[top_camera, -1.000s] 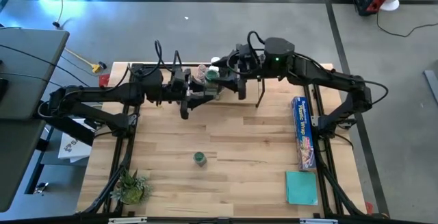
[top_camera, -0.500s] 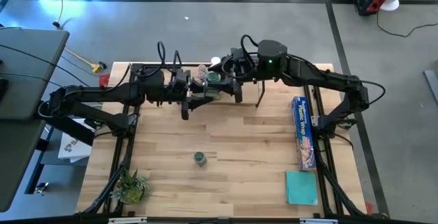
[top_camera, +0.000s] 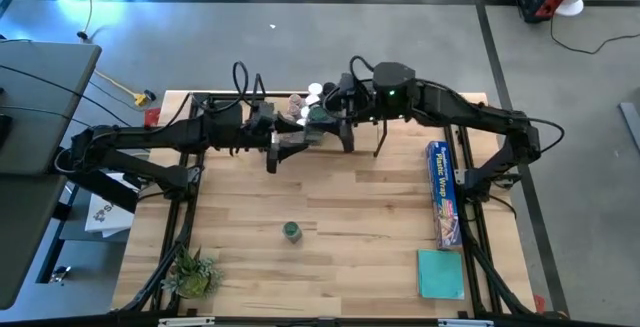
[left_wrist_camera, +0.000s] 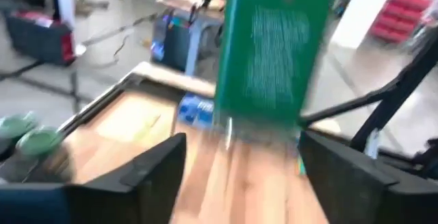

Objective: Shelf spices
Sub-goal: Put the top green seasoning bottle on the shelf aligned with the other green seasoning bottle

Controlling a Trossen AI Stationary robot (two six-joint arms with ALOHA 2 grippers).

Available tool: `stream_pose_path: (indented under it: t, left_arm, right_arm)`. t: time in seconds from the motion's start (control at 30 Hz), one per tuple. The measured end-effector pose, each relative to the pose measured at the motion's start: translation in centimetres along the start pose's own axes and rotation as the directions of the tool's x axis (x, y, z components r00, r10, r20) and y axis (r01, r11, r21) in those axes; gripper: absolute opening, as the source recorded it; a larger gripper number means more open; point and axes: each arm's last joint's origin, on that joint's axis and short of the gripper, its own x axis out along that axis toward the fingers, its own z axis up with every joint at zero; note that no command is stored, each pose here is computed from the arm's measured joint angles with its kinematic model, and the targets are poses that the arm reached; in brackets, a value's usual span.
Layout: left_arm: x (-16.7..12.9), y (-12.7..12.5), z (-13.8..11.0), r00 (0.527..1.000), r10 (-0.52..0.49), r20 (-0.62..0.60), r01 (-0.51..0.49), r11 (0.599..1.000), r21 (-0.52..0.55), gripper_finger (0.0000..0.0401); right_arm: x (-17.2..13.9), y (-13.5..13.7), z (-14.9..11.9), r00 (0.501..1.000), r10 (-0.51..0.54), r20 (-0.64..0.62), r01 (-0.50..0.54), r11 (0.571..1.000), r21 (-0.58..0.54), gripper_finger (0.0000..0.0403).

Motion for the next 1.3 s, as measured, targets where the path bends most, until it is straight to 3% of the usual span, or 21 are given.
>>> stream_pose_path:
  t: [0.1, 0.2, 0.27, 0.4, 0.5, 0.63, 0.8, 1.3]
  left_arm:
    - [-1.3, 0.7, -0.3, 0.996, 0.060, -0.072, -0.060, 0.998, -0.004, 0.0301]
    - [-3.1, 1.1, -0.2, 0.983, 0.149, -0.102, -0.151, 0.989, -0.005, 0.0306]
    - [-4.4, 1.3, 0.0, 0.975, 0.194, -0.104, -0.196, 0.981, -0.002, 0.0306]
    - [-6.5, 1.2, 0.5, 0.972, 0.226, -0.072, -0.228, 0.973, -0.026, 0.0306]
    - [-7.6, 1.0, 0.7, 0.974, 0.220, -0.050, -0.224, 0.971, -0.080, 0.0306]
    - [-8.3, 0.7, 0.7, 0.977, 0.207, -0.053, -0.212, 0.969, -0.124, 0.0306]
    - [-8.1, 0.4, 0.6, 0.980, 0.191, -0.060, -0.197, 0.973, -0.121, 0.0306]
    - [-7.5, 0.3, 0.3, 0.980, 0.179, -0.086, -0.191, 0.970, -0.153, 0.0307]
  right_arm:
    - [-2.1, -1.0, 0.1, 0.996, -0.060, -0.066, 0.061, 0.998, 0.007, 0.0189]
    - [-3.2, -2.2, -1.3, 0.959, -0.155, -0.235, 0.138, 0.986, -0.089, 0.0189]
    - [-2.7, -3.3, -3.5, 0.923, -0.161, -0.350, 0.122, 0.984, -0.131, 0.0189]
    - [-0.9, -5.9, -10.1, 0.894, -0.062, -0.443, 0.055, 0.998, -0.029, 0.0189]
    - [-0.2, -7.5, -13.5, 0.912, -0.090, -0.400, 0.077, 0.996, -0.048, 0.0189]
    - [0.3, -9.0, -15.7, 0.944, -0.122, -0.307, 0.097, 0.991, -0.097, 0.0189]
    - [-0.2, -11.4, -18.1, 0.925, -0.167, -0.342, 0.155, 0.986, -0.062, 0.0189]
    - [1.6, -13.6, -20.9, 0.914, -0.192, -0.357, 0.168, 0.981, -0.098, 0.0193]
